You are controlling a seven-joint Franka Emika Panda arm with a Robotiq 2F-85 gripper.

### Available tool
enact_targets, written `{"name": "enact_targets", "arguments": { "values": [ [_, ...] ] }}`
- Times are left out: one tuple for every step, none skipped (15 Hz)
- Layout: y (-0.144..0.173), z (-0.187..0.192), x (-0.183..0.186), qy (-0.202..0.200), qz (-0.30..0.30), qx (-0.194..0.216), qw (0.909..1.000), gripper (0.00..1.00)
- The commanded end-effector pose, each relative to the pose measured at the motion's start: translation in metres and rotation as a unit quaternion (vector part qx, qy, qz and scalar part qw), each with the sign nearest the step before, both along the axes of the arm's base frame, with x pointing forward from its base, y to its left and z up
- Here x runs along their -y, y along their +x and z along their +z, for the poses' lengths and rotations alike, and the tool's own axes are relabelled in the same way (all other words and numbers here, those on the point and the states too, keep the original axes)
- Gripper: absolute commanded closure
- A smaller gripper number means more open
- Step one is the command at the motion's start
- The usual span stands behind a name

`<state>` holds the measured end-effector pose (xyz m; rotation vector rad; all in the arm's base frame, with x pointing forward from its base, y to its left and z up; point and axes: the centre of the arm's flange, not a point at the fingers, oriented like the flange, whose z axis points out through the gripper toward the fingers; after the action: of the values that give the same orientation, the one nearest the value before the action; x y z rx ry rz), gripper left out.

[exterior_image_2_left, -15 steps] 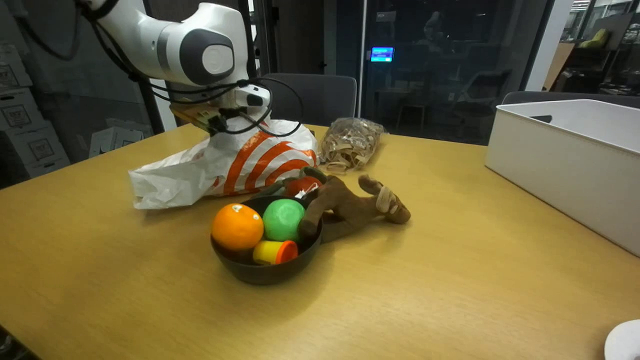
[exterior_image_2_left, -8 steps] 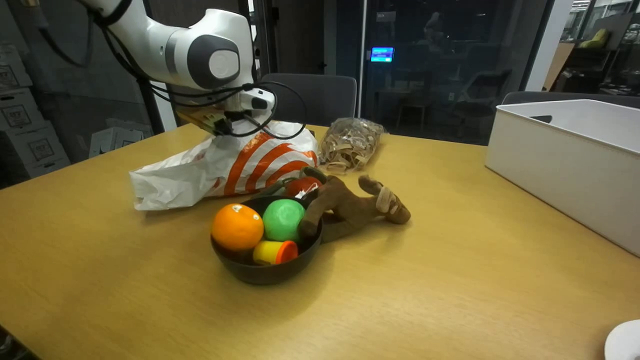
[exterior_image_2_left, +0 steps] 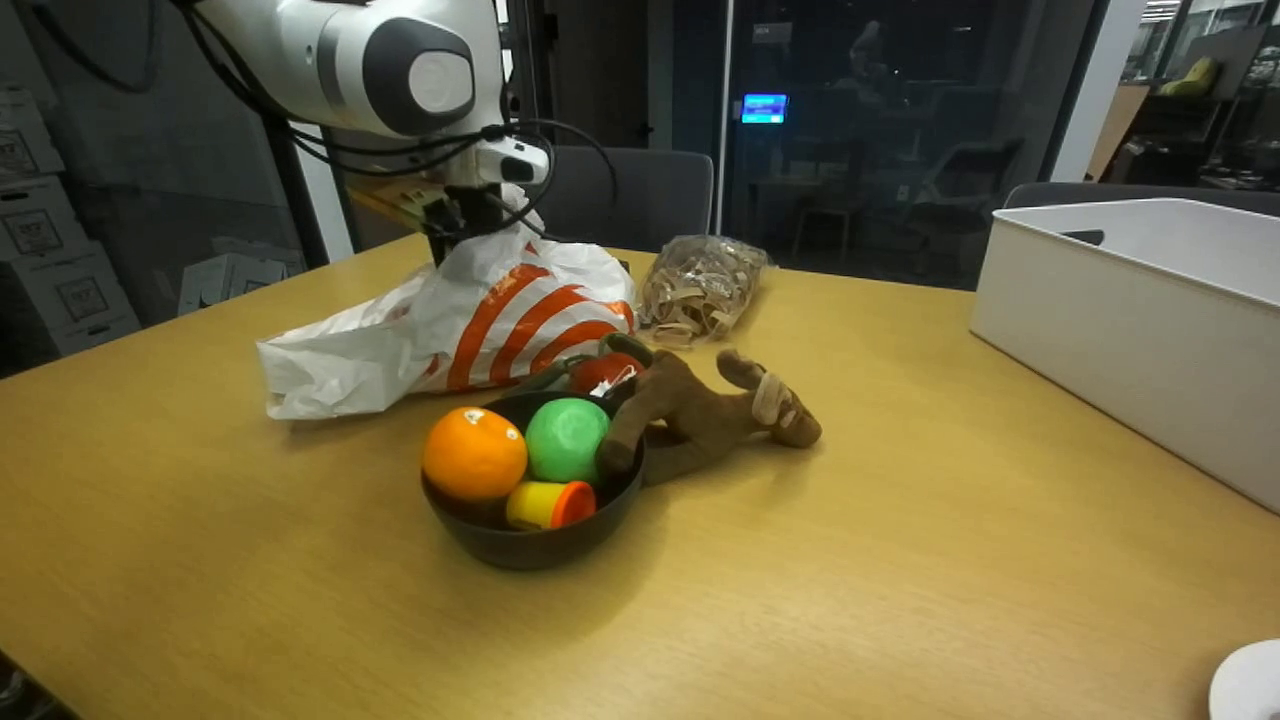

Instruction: Pick up all the contents of the plastic bag one by one and put them into the black bowl

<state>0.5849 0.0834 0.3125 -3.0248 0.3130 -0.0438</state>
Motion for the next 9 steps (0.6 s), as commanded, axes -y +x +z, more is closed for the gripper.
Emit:
{"name": "enact_targets", "arguments": {
  "values": [
    [-0.029, 0.068, 0.007, 0.051, 0.042, -0.013, 0.9977, 0.73],
    [-0.036, 0.085, 0.009, 0.08, 0.063, -0.027, 0.9945, 0.73],
    [-0.045, 0.104, 0.012, 0.1, 0.081, -0.036, 0.991, 0.73],
    [-0.054, 0.12, 0.015, 0.123, 0.099, -0.047, 0.9863, 0.73],
    [-0.064, 0.137, 0.022, 0.145, 0.118, -0.061, 0.9806, 0.73],
    [-0.076, 0.153, 0.029, 0.154, 0.126, -0.07, 0.9776, 0.73],
    [-0.088, 0.166, 0.039, 0.155, 0.128, -0.08, 0.9764, 0.73],
    [-0.096, 0.173, 0.047, 0.149, 0.121, -0.087, 0.9775, 0.73],
    [-0.102, 0.179, 0.058, 0.146, 0.101, -0.089, 0.98, 0.73]
  ]
}}
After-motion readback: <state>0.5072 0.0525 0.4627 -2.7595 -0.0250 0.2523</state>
